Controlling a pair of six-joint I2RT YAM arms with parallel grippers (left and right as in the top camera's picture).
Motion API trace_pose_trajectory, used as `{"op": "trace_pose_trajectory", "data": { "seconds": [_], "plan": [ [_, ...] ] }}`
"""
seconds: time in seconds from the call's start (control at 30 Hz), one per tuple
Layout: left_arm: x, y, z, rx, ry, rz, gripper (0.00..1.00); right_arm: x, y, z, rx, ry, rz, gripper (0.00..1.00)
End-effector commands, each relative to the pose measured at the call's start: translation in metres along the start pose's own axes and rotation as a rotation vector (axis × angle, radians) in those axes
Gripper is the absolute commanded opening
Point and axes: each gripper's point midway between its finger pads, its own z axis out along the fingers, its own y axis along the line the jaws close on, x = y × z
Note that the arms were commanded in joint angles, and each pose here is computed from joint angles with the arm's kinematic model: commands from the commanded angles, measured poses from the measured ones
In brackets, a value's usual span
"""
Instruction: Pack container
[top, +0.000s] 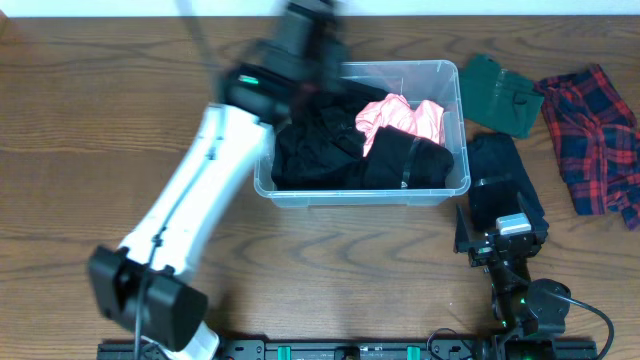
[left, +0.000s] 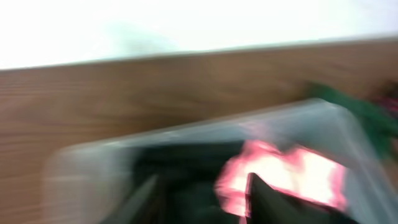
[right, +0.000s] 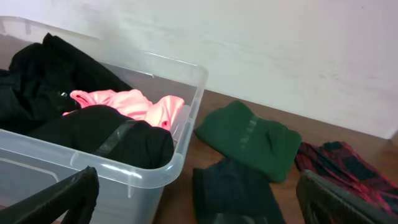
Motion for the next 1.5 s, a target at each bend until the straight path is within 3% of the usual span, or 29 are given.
{"op": "trace_pose_trajectory", "data": {
  "seconds": [0.0,0.07,0.33,0.57,1.0,1.23,1.47],
  "plan": [
    [-0.014,0.1,-0.013,-0.25,-0.028,-0.088,0.8,0.001,-0.002,0.0,0.008,0.002,-0.006,0.99],
    [-0.012,0.149,-0.021,-0.33,-0.014,-0.15,0.98,0.001,-0.002,0.0,0.008,0.002,-0.006,0.99],
    [0.024,0.285,-0.064,-0.563,0.075,-0.357,0.98,0.001,-0.002,0.0,0.008,0.002,-0.006,0.99],
    [0.038,0.345,-0.096,-0.668,0.059,-0.46,0.98,0.001,-0.002,0.0,0.008,0.002,-0.006,0.99],
    [0.045,0.369,-0.112,-0.713,0.052,-0.504,0.98,-0.015,-0.016,-0.003,0.076,-0.035,0.073,0.99],
    [0.045,0.369,-0.112,-0.713,0.052,-0.505,0.98,-0.06,-0.068,-0.021,0.321,0.071,0.209,0.99],
    [0.046,0.369,-0.112,-0.713,0.052,-0.505,0.98,-0.095,-0.097,0.021,0.285,0.261,0.216,0.99]
  ]
}}
